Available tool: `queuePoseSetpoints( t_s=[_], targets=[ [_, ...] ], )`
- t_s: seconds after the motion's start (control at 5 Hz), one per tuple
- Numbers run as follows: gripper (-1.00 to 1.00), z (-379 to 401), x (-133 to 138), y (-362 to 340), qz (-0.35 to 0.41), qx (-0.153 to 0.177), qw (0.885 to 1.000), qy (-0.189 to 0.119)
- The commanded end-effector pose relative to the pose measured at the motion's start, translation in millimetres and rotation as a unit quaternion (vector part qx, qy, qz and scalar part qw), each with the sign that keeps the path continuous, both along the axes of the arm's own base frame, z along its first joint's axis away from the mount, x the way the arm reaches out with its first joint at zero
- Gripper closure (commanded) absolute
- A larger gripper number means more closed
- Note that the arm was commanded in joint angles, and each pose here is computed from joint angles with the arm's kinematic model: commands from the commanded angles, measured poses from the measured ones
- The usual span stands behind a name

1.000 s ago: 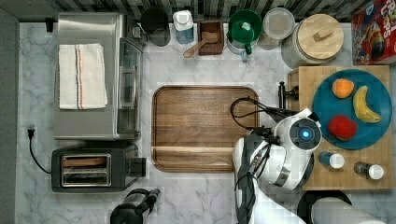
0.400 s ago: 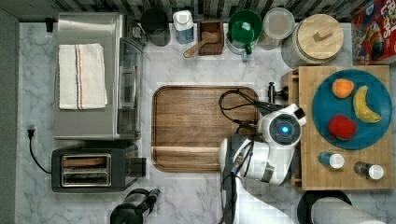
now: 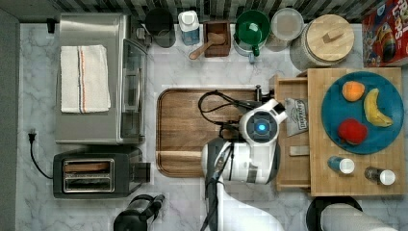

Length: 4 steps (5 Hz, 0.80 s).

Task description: Open the drawer.

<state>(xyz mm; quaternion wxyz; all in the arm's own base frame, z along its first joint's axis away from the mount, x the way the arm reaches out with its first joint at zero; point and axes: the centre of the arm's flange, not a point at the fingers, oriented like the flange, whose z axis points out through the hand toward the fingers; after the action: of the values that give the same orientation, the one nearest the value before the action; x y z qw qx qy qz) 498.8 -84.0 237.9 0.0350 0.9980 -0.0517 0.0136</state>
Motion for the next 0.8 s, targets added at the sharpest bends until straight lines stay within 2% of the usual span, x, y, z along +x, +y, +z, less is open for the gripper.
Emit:
queuePoseSetpoints(
  t_s=[0.2, 0.4, 0.8],
  targets=[
    [-1.0, 31, 11, 156, 0.038, 0.051, 0.998, -0.025],
    [-1.0, 31, 15, 175, 0.015, 0.053, 0.998, -0.031],
    [-1.0, 25, 26, 197, 0.004, 0.032, 0.998, -0.045]
  ],
)
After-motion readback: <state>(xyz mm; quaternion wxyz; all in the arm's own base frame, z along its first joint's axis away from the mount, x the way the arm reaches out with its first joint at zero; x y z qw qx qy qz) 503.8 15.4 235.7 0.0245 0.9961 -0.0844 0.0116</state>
